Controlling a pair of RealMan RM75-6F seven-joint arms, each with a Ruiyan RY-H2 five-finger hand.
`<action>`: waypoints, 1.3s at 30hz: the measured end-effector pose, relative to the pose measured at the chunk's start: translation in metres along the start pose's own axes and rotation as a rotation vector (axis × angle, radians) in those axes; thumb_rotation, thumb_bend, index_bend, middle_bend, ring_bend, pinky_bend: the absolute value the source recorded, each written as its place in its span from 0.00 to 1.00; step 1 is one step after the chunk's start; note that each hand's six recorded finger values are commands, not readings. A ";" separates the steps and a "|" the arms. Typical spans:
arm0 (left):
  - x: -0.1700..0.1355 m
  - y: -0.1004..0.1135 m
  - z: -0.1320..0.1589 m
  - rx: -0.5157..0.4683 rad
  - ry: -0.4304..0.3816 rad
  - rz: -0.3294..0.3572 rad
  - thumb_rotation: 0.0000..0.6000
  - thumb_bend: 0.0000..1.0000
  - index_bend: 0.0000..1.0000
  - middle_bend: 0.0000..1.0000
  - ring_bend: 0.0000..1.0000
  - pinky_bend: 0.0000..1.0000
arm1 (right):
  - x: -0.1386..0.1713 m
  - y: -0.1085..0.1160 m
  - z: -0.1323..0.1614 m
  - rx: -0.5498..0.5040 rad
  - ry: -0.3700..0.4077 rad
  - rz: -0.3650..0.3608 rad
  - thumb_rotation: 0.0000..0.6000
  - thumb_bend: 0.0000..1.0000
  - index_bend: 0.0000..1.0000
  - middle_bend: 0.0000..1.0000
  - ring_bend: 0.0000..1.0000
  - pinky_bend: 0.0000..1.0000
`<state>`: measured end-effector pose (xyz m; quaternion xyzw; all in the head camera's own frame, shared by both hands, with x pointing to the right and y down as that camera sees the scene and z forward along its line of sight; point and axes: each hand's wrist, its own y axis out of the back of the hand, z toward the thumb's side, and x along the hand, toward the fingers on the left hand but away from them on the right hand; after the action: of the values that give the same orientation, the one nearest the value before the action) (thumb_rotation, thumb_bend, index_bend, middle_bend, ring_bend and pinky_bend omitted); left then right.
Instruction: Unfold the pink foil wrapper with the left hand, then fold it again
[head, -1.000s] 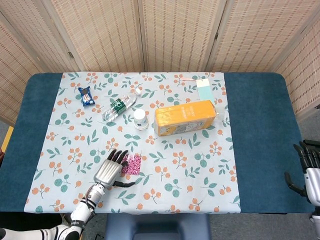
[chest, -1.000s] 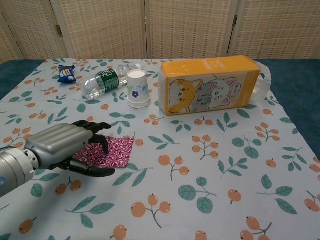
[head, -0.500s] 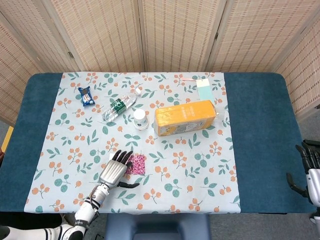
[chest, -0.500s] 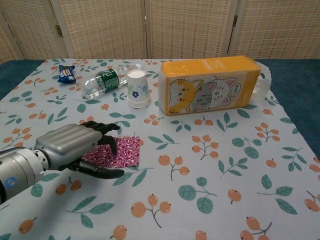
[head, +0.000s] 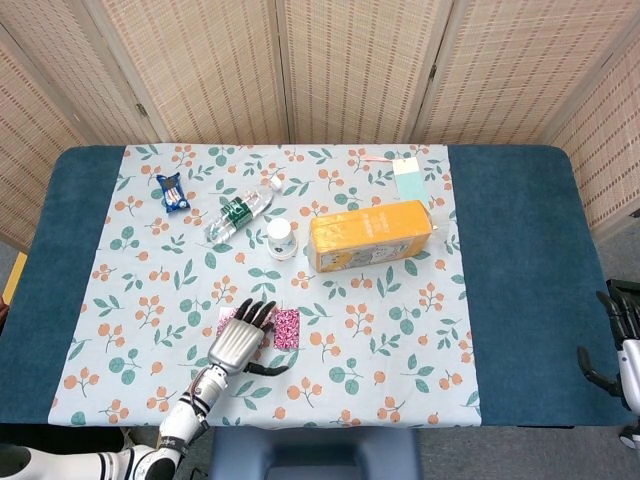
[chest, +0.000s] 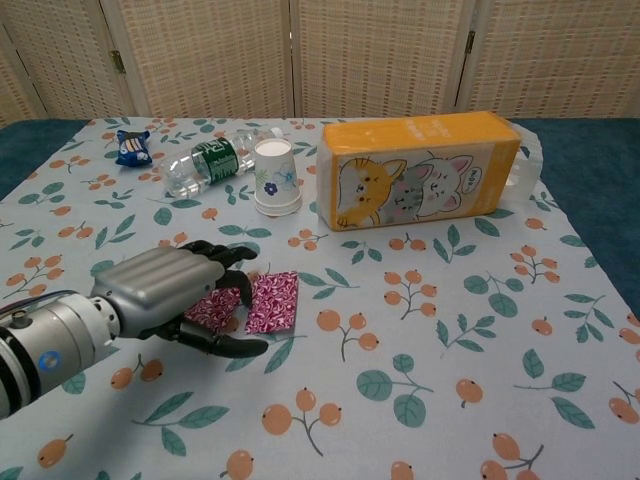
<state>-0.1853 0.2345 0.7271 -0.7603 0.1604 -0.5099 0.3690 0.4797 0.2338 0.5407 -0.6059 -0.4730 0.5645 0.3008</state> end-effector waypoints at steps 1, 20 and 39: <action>0.001 0.001 0.001 0.001 -0.001 0.001 0.21 0.12 0.30 0.00 0.00 0.00 | 0.000 0.000 0.000 0.000 -0.001 0.000 1.00 0.45 0.00 0.05 0.00 0.00; -0.013 0.016 -0.037 -0.024 0.077 0.042 0.22 0.12 0.29 0.00 0.00 0.00 | -0.004 -0.003 0.005 -0.006 0.019 0.004 1.00 0.45 0.00 0.05 0.00 0.00; -0.031 -0.010 -0.054 -0.019 0.106 -0.013 0.22 0.12 0.30 0.00 0.00 0.00 | -0.006 -0.004 0.009 -0.003 0.024 0.010 1.00 0.45 0.00 0.05 0.00 0.00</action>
<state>-0.2487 0.2392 0.7255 -0.7366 0.1795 -0.5506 0.3493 0.4705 0.2288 0.5453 -0.6153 -0.4671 0.5581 0.3028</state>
